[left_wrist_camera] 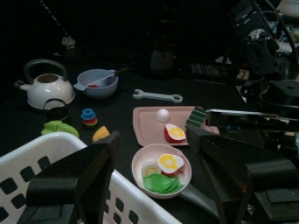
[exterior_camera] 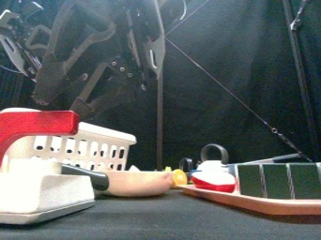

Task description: Grab iron

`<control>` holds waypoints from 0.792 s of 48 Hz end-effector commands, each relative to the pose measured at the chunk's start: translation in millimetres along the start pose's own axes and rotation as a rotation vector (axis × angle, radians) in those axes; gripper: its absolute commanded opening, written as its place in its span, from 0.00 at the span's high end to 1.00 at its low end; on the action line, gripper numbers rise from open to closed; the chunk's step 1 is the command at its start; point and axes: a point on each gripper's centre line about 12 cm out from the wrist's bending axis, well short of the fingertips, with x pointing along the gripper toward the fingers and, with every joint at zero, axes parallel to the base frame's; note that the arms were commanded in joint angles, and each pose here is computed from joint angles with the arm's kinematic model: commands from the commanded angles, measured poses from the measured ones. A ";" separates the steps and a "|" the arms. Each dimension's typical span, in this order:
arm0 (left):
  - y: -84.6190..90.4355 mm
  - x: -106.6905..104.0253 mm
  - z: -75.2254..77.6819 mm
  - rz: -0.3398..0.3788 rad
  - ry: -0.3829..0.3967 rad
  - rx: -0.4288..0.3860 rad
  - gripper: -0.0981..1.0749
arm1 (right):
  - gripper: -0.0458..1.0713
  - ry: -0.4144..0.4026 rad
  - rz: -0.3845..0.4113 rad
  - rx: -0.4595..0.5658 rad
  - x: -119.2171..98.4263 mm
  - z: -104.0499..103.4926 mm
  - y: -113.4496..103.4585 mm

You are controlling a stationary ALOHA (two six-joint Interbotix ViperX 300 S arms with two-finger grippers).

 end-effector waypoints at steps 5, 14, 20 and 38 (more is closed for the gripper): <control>-0.8 1.1 3.6 -0.001 -0.010 0.000 0.10 | 0.19 -0.037 0.016 0.009 1.1 14.7 3.8; -0.7 1.0 3.0 -0.001 -0.009 0.001 0.10 | 0.25 -0.041 0.018 0.010 4.2 16.7 5.3; -0.5 0.6 1.8 -0.001 -0.006 0.001 0.10 | 0.34 -0.039 0.015 0.012 4.5 16.3 4.2; -0.3 0.8 2.4 0.001 -0.007 0.001 0.10 | 0.62 -0.039 0.023 0.033 1.5 18.4 6.0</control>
